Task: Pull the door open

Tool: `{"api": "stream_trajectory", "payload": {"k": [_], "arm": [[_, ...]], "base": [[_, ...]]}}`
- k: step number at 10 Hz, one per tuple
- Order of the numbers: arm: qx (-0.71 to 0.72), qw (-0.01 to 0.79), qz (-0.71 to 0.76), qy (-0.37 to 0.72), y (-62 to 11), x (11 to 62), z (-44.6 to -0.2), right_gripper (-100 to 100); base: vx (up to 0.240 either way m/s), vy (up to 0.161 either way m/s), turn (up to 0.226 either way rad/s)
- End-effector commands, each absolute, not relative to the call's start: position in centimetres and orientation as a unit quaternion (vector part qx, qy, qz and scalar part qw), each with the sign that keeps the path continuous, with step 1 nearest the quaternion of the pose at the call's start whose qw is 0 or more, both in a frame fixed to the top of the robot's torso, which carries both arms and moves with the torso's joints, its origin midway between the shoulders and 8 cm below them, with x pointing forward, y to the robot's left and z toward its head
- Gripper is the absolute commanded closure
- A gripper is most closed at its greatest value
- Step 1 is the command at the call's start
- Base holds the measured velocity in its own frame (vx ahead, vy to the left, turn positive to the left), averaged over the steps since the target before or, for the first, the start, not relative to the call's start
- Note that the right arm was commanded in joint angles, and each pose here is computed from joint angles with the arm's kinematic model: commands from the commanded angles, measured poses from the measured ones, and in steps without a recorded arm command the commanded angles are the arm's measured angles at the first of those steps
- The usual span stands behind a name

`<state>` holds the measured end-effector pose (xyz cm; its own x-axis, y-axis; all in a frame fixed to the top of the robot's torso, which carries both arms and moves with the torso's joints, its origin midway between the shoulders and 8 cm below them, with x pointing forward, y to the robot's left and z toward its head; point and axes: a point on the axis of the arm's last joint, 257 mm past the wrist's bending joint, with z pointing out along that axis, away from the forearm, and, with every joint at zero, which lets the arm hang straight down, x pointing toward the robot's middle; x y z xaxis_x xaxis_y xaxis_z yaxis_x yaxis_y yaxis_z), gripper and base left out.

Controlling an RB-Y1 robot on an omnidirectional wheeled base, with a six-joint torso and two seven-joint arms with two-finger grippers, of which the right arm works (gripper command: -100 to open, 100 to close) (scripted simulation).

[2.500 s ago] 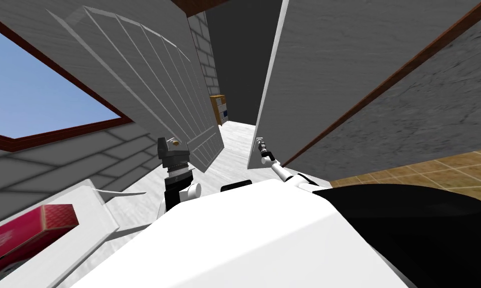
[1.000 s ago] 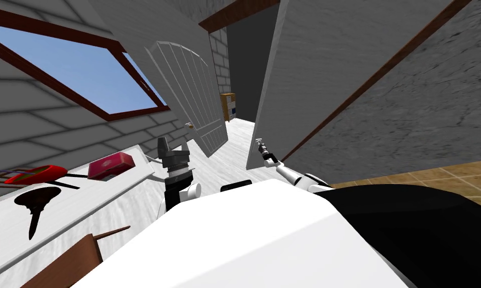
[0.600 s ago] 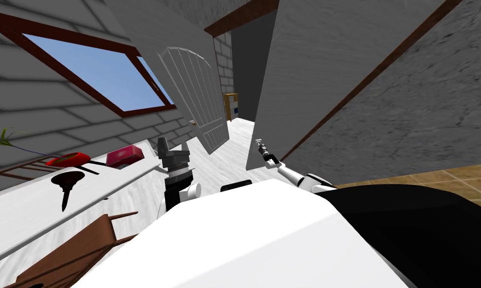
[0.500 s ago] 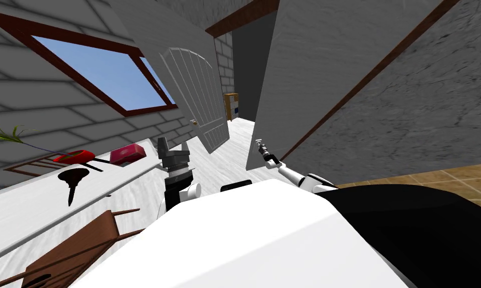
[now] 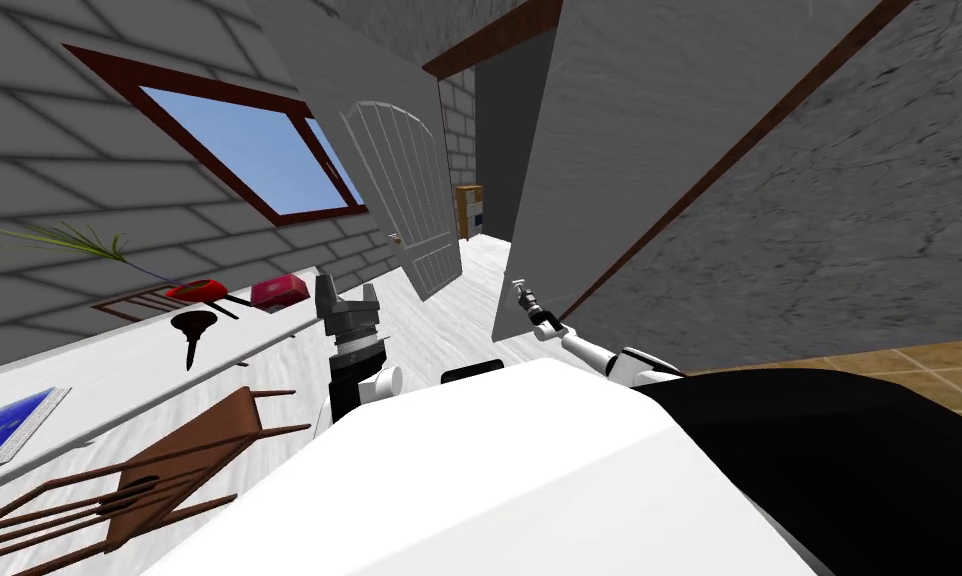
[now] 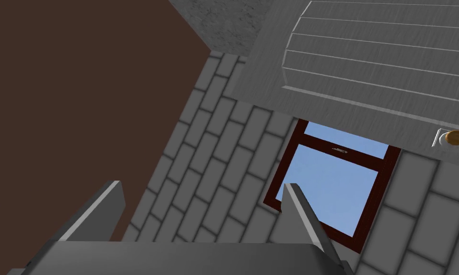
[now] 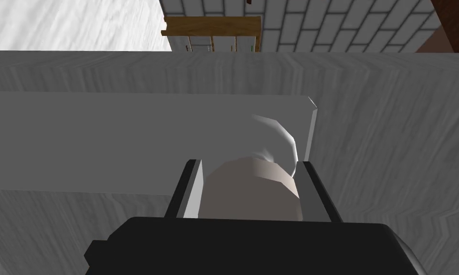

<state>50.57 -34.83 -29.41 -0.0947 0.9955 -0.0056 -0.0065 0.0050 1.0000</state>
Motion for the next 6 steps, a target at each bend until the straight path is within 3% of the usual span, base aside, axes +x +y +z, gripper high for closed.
{"api": "stream_trajectory", "payload": {"k": [1,6], "arm": [[0.469,0.473,0.527,0.527,-34.8,49.6,-29.6,100],[0.462,0.462,0.535,0.535,-35.0,47.7,-29.6,100]], "base": [[-0.208,-0.118,0.154],[-0.156,-0.079,0.105]]}}
